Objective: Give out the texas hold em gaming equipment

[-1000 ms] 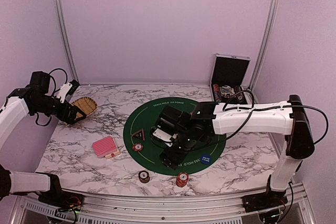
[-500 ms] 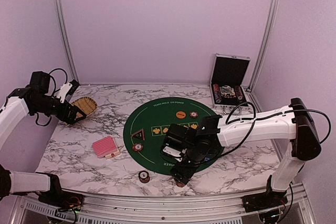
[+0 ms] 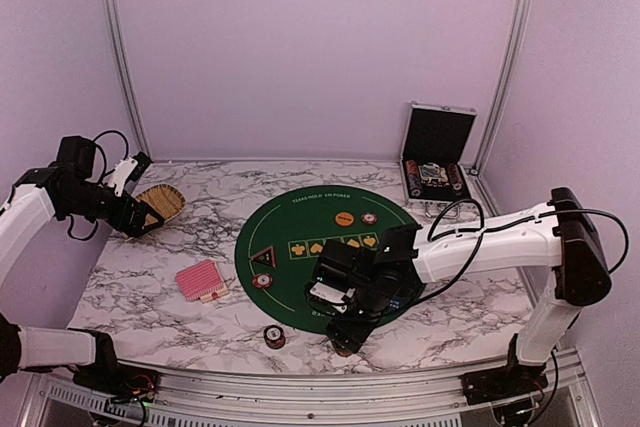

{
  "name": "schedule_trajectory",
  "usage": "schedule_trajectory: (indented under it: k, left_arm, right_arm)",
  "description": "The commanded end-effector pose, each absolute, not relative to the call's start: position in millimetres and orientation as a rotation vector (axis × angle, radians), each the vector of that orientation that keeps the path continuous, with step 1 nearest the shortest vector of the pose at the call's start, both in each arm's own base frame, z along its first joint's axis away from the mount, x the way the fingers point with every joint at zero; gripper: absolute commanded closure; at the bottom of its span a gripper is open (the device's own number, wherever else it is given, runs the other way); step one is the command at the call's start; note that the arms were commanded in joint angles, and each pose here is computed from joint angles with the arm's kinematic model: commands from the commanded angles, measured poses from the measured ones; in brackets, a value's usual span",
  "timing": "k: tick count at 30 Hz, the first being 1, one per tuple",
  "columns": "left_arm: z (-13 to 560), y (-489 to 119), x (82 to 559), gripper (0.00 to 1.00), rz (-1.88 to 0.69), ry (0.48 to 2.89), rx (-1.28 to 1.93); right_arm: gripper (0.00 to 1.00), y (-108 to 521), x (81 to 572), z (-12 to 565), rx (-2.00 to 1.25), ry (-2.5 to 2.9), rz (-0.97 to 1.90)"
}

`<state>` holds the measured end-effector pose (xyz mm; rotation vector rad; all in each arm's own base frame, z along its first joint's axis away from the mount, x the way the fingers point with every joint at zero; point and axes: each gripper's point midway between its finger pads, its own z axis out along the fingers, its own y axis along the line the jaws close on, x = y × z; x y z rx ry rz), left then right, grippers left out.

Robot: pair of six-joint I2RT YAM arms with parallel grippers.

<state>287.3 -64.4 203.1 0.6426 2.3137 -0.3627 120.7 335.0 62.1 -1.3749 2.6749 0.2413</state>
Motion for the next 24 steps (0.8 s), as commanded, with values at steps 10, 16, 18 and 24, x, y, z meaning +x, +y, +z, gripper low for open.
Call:
schedule_trajectory:
  k: [10,16,18,24]
  left_arm:
    - [214.3,-62.7,284.1,0.01,-0.354,2.308,0.636]
    - [215.1,-61.8,283.8,0.01,-0.345,2.307,0.637]
    - [214.9,-61.9,283.8,0.01,-0.346,2.307,0.638]
    - [213.7,-61.9,283.3,0.01,-0.347,2.310,0.639]
  right_arm:
    - [0.40,342.0,121.4,57.5,-1.384,2.666,0.263]
    - [0.43,343.4,119.1,56.3,-1.392,2.672,0.279]
    - [0.46,343.8,119.4,56.9,-1.390,2.670,0.279]
    - [0.57,343.6,120.0,59.6,-1.386,2.668,0.279]
